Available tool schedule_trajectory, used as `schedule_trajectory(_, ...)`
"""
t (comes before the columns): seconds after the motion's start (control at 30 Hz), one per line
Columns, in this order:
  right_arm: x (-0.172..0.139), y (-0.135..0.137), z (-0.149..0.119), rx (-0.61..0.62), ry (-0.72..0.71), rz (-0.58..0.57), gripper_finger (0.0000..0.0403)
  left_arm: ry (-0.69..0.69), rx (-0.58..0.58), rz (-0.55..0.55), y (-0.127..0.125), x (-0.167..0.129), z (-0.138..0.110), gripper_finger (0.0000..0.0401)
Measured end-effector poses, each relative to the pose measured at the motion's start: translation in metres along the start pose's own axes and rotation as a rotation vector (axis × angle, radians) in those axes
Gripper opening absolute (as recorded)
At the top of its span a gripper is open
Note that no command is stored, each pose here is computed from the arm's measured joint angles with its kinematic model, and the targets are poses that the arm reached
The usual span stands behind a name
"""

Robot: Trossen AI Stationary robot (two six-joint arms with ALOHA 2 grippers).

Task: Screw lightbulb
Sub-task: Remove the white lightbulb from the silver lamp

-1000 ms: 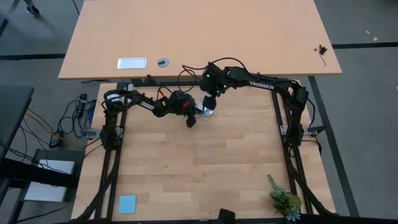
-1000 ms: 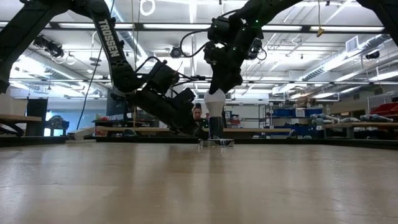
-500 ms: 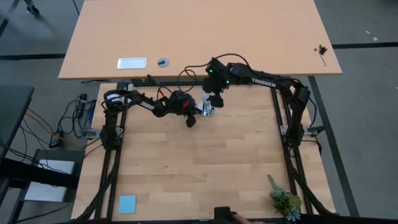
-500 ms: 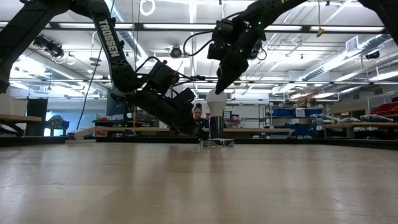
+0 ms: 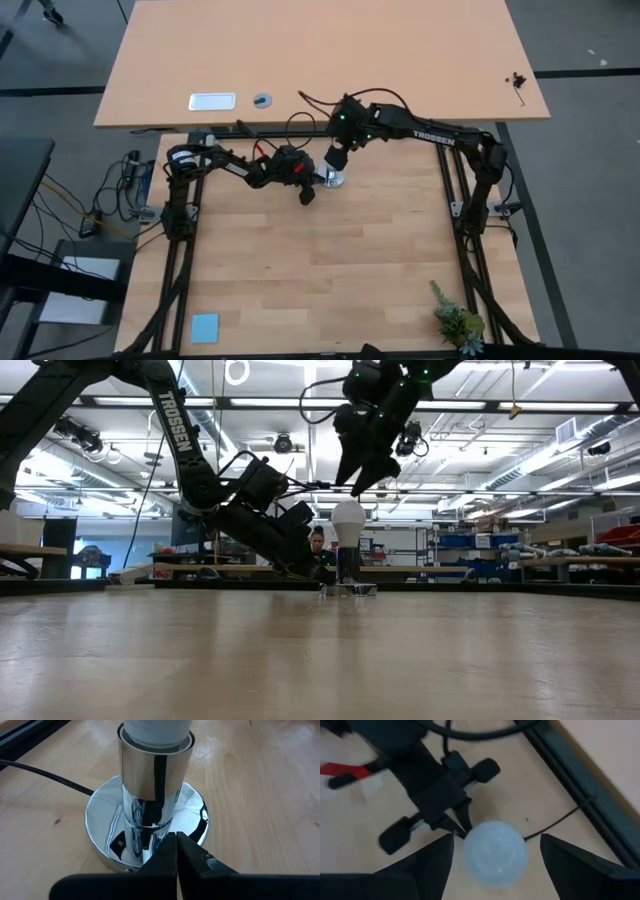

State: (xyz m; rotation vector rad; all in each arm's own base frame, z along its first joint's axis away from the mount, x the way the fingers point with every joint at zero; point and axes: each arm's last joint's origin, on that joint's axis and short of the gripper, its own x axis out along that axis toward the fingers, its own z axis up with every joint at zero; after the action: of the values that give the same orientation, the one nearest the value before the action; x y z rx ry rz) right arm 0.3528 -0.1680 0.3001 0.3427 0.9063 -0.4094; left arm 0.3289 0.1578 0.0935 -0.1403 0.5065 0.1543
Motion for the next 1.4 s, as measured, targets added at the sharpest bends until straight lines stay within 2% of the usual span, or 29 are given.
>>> schedule_trajectory(0.17,0.02,0.003,-0.003,-0.011,0.03,-0.058,0.0312,0.0,-0.009,0.002,0.0,0.0,0.0,0.0002)
schedule_trajectory(0.43,0.035,0.0,-0.011,-0.008,0.118,-0.078,0.032,0.0,-0.011,0.003,0.0,0.0,0.0,0.0005)
schedule_trajectory(0.6,0.035,-0.003,-0.01,-0.13,0.125,-0.066,0.0291,0.0,-0.01,0.004,0.0,0.0,0.0,0.0005)
schedule_trajectory(0.77,0.033,-0.009,-0.009,-0.379,0.126,-0.04,0.026,0.0,-0.009,0.004,0.0,0.0,0.0,0.0005)
schedule_trajectory(0.97,0.031,-0.012,-0.007,-0.615,0.117,-0.032,0.0255,0.0,0.005,0.004,0.0,0.0,0.0,0.0005)
schedule_trajectory(1.2,0.025,-0.007,-0.005,-0.687,0.119,-0.045,0.025,0.002,0.01,0.003,0.0,0.0,0.0,0.0005)
schedule_trajectory(1.4,0.005,0.002,0.008,-0.679,0.103,-0.071,0.0238,0.005,0.009,-0.001,0.0,0.0,0.0,0.0005)
